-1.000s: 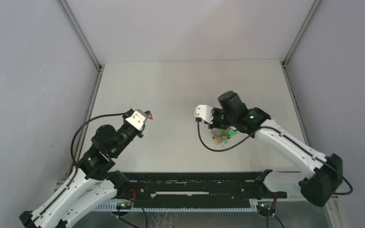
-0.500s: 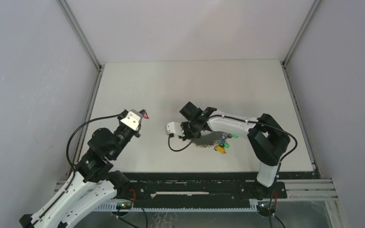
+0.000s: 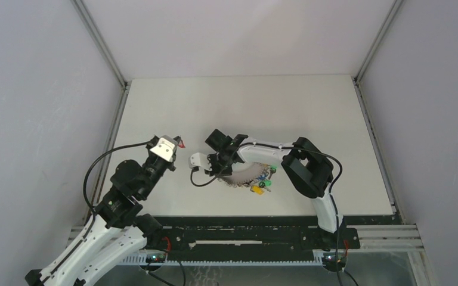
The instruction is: Put the keys on the keyring
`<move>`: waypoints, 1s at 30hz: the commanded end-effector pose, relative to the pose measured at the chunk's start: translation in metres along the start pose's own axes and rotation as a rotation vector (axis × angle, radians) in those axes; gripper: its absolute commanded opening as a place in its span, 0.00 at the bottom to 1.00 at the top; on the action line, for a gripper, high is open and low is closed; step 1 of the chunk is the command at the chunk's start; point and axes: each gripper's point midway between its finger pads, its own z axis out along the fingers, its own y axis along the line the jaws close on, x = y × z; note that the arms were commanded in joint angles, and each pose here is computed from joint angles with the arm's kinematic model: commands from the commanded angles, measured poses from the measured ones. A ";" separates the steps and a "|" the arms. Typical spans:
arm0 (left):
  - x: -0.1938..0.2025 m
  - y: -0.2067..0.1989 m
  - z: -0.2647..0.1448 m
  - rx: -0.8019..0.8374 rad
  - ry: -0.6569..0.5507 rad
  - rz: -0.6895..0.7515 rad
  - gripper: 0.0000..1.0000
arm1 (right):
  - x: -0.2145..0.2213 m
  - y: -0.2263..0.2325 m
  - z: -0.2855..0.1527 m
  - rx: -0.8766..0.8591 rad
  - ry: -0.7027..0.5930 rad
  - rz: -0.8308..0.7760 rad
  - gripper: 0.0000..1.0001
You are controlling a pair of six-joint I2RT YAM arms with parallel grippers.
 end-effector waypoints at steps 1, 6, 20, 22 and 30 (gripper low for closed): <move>-0.002 0.002 0.004 -0.020 -0.018 -0.030 0.00 | -0.006 0.000 0.006 -0.016 0.009 0.065 0.00; -0.002 0.001 0.005 -0.016 -0.016 -0.030 0.00 | -0.004 -0.001 0.005 -0.008 0.033 0.090 0.03; -0.001 -0.002 0.006 -0.001 -0.015 -0.030 0.00 | -0.009 -0.004 -0.027 0.025 -0.025 0.134 0.12; -0.001 -0.002 0.006 0.000 -0.014 -0.030 0.00 | -0.008 -0.005 -0.030 0.024 -0.039 0.144 0.13; 0.000 -0.004 0.007 0.008 -0.011 -0.030 0.00 | -0.006 -0.008 -0.039 0.013 -0.107 0.172 0.12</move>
